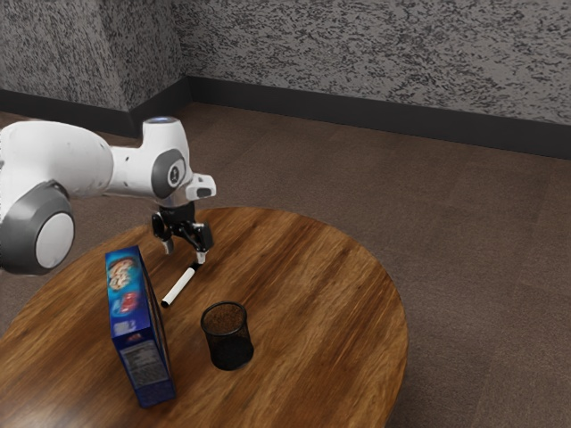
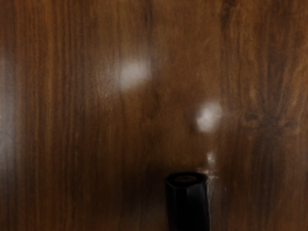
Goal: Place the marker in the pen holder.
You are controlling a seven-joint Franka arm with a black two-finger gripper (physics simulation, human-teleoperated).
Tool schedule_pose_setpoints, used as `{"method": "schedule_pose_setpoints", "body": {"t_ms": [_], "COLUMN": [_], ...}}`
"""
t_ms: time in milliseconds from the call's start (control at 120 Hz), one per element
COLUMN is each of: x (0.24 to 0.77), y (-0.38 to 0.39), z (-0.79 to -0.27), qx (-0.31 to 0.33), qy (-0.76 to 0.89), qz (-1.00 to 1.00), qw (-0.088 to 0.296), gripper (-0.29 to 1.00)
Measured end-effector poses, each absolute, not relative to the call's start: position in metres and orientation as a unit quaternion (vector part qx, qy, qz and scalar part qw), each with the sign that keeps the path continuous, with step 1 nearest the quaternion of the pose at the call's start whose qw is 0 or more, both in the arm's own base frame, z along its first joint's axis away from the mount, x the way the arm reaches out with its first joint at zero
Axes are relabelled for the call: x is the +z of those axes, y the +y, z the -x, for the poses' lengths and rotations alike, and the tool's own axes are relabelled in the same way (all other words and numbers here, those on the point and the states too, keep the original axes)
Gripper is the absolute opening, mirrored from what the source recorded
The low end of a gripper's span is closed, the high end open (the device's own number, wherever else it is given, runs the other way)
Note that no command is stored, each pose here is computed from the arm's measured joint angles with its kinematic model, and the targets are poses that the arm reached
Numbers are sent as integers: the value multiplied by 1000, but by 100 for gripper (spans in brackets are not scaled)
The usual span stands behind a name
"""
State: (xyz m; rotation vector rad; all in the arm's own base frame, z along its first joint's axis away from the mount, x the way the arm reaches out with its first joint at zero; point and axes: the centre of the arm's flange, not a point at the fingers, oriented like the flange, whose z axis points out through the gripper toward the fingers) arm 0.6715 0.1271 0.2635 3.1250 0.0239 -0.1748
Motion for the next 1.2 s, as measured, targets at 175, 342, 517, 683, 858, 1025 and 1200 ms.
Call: {"method": "schedule_pose_setpoints", "body": {"t_ms": [175,342,517,683,858,1025,1200], "x": [247,239,243,248,250,250,251], "y": [121,117,109,105,101,102,103], "z": [-675,-677,-681,-682,-669,-664,-664], "qx": [-55,-51,-42,-36,-43,-46,-45], "qy": [-19,-34,-48,-55,-57,-57,-59], "qz": [-998,-998,-998,-998,-997,-997,-997], "qw": [-8,-11,-14,-14,-7,-7,-7], "gripper": [70,70,62,46,38,29,9]}}
